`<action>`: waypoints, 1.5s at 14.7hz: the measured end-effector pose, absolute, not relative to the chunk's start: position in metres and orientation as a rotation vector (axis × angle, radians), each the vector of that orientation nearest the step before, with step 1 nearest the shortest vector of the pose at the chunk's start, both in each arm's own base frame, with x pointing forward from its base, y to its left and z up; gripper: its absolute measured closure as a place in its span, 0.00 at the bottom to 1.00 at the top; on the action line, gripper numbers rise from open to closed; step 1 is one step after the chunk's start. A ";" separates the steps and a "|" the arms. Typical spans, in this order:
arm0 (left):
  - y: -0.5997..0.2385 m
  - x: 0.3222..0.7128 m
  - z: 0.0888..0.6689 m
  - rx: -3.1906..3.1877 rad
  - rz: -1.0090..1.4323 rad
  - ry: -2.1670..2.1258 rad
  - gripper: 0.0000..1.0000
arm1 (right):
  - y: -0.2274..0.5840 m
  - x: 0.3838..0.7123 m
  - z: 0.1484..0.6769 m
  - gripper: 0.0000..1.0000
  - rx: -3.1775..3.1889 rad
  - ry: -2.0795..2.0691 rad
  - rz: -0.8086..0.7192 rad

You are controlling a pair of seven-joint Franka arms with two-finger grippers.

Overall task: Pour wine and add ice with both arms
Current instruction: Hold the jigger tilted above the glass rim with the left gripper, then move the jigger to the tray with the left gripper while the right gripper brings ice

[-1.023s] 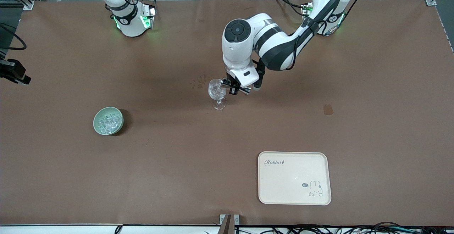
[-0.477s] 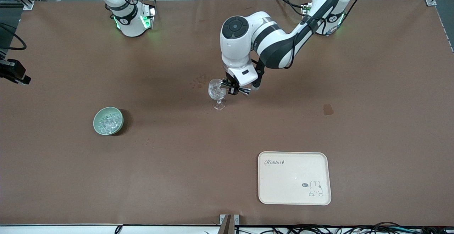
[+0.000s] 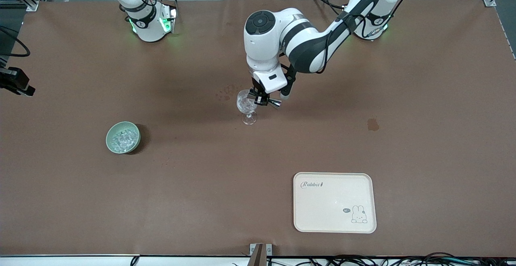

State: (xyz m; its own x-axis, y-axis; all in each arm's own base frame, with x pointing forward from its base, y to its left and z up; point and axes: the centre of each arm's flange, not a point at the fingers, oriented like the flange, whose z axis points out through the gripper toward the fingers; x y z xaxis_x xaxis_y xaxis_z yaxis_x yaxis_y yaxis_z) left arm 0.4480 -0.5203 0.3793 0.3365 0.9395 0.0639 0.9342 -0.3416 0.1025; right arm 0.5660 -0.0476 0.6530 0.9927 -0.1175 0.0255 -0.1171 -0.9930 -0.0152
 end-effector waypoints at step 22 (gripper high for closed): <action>-0.518 0.452 0.381 2.435 0.016 1.918 0.79 | -0.045 0.566 0.653 0.72 -3.121 0.177 -0.041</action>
